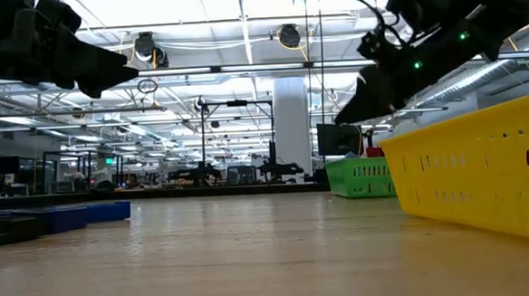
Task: Pick & Place Office items
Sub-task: Put the blue digital timer into the yellow bin
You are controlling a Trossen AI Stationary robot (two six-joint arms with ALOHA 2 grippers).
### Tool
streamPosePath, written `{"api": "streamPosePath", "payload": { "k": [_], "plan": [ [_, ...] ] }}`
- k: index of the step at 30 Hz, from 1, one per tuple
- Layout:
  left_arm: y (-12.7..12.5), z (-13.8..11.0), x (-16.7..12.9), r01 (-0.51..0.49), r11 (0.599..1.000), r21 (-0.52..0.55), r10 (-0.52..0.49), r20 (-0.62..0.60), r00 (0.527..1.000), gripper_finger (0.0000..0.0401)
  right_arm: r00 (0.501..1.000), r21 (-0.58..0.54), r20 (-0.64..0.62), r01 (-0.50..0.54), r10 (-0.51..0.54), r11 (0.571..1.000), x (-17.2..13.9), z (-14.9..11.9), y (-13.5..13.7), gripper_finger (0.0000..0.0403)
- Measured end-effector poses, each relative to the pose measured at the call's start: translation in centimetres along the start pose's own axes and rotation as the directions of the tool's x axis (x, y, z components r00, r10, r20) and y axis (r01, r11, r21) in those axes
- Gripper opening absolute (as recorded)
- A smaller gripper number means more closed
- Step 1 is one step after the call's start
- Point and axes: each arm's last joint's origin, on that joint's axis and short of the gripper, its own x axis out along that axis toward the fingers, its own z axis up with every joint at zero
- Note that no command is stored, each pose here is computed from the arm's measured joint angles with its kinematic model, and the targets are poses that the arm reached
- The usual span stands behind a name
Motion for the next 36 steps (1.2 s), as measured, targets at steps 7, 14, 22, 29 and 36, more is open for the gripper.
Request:
{"api": "streamPosePath", "payload": {
  "k": [7,14,22,29,36],
  "plan": [
    [0.0,0.0,0.0,0.0,1.0,-0.001,0.0,0.0,1.0,0.0241,0.937,0.029,0.134,-0.329,0.322,0.944,-0.5,1.6,0.9,0.0244],
    [0.0,0.0,0.0,0.0,1.0,0.0,0.0,0.0,1.0,0.0241,0.844,0.025,0.246,-0.497,0.477,0.867,-1.0,2.8,1.4,0.024],
    [0.0,0.2,0.0,-0.008,1.0,0.001,0.008,0.02,1.0,0.0241,0.844,0.088,0.25,-0.508,0.475,0.857,-0.8,2.7,1.5,0.024],
    [0.1,1.0,0.0,-0.01,0.999,-0.039,0.014,0.101,0.995,0.0241,0.843,0.1,0.252,-0.51,0.475,0.854,-0.6,2.6,1.6,0.0238],
    [0.1,0.9,0.1,-0.01,0.954,-0.299,0.038,0.089,0.995,0.0241,0.836,0.087,0.274,-0.513,0.475,0.854,-0.7,2.9,1.6,0.0238]
  ]
}}
